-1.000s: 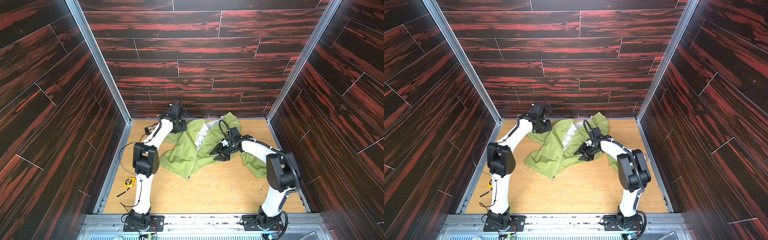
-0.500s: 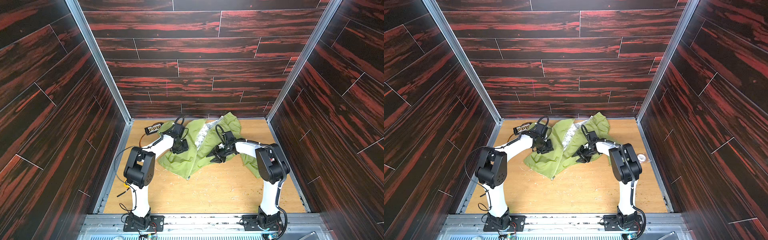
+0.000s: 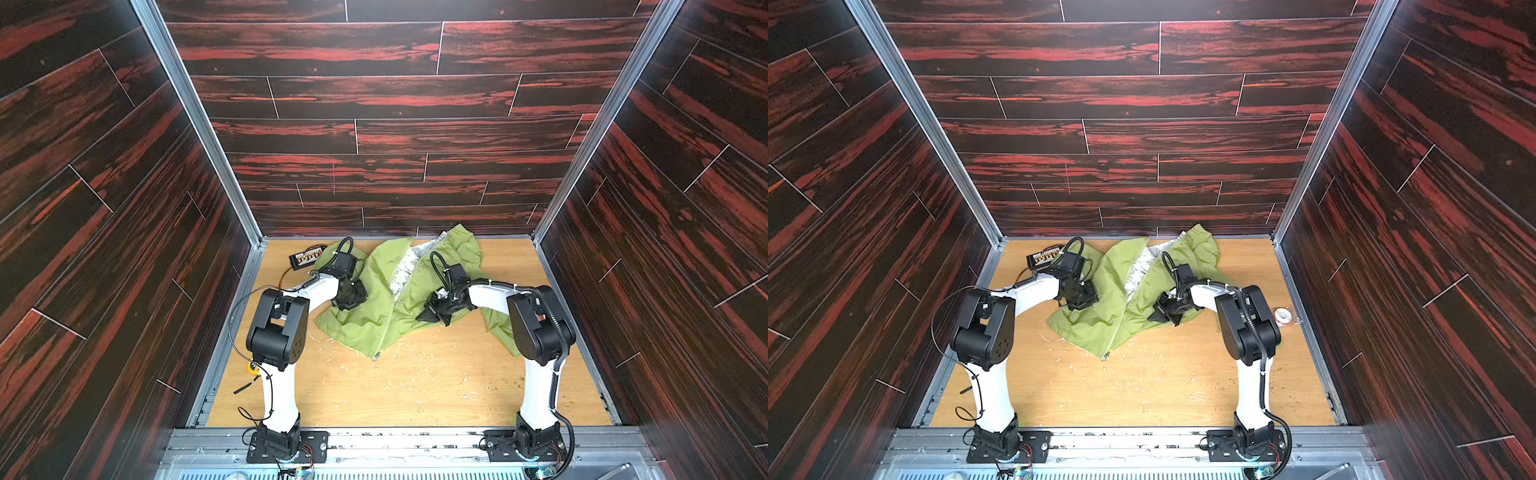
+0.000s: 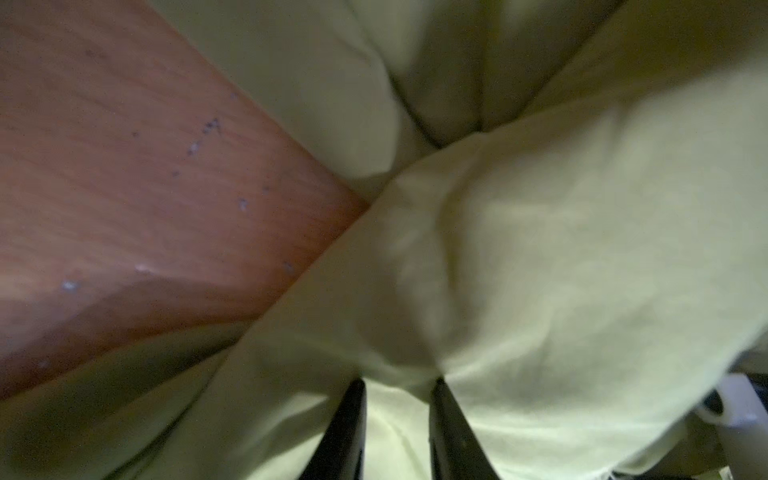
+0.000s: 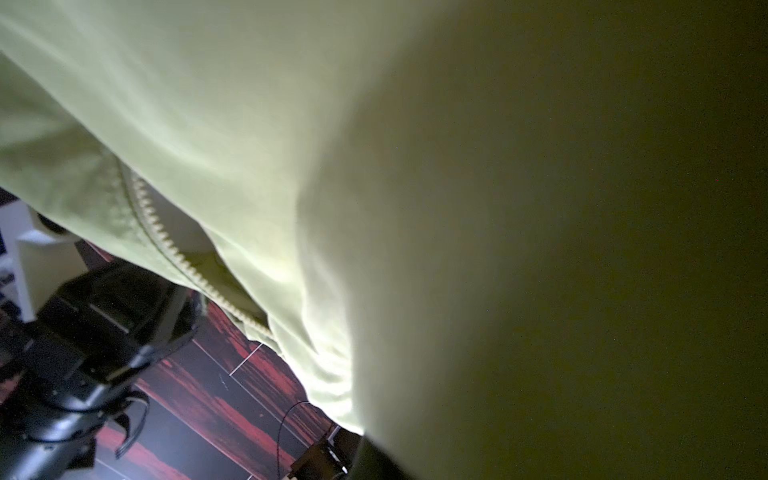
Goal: Zip up the jacket
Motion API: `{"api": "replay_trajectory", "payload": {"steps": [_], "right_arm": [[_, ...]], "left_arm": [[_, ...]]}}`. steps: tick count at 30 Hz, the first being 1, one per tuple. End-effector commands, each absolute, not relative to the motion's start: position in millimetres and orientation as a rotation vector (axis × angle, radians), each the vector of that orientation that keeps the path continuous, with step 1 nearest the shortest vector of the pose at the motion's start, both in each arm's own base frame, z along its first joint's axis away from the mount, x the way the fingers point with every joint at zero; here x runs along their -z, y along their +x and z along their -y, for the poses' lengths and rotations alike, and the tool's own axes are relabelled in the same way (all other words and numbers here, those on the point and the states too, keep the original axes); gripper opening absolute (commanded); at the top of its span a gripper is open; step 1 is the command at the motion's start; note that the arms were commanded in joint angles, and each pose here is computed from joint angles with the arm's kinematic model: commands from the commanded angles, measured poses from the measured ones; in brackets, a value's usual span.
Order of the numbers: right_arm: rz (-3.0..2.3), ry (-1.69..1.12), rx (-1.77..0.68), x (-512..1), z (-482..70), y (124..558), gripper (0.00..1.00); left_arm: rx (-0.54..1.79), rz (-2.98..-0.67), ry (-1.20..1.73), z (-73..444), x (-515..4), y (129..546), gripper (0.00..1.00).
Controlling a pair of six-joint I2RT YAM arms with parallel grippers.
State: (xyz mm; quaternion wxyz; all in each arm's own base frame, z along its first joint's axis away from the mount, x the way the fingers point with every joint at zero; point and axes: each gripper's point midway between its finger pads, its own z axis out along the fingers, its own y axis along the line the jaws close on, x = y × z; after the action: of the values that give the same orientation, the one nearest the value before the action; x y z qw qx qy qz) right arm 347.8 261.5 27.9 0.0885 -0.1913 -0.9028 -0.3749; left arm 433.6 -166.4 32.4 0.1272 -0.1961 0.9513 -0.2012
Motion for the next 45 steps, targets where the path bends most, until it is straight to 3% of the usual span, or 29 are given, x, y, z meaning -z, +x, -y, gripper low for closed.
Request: {"api": "replay_trajectory", "payload": {"steps": [1, 9, 17, 21, 26, 29, 32, 36, 45], "right_arm": [[2.746, -0.588, 1.095, -46, -241, 338, 0.00], [2.827, -0.619, 1.076, -68, -210, 328, 0.00], [2.866, -0.599, 0.959, -58, -190, 315, 0.00], [2.813, -0.581, 0.998, -47, -196, 309, 0.00], [2.807, -0.562, 1.043, -52, -201, 310, 0.00], [2.801, -0.548, 1.071, -55, -203, 311, 0.00], [2.783, -0.534, 1.122, -59, -208, 312, 0.00], [2.751, -0.522, 1.213, -68, -215, 314, 0.00], [2.711, -0.526, 1.287, -72, -220, 311, 0.00]], "left_arm": [[0.572, -2.784, -0.615, 160, -20, 430, 0.29], [0.568, -2.792, -0.646, 154, -12, 430, 0.28], [0.599, -2.770, -0.638, 156, -22, 435, 0.28], [0.609, -2.739, -0.598, 156, -50, 436, 0.35], [0.570, -2.694, -0.489, 155, -101, 419, 0.52], [0.624, -2.696, -0.330, 182, -118, 401, 0.56], [0.834, -2.662, -0.138, 233, -139, 377, 0.58], [1.054, -2.673, -0.056, 281, -129, 347, 0.59], [1.137, -2.736, -0.060, 294, -90, 312, 0.63]]}}
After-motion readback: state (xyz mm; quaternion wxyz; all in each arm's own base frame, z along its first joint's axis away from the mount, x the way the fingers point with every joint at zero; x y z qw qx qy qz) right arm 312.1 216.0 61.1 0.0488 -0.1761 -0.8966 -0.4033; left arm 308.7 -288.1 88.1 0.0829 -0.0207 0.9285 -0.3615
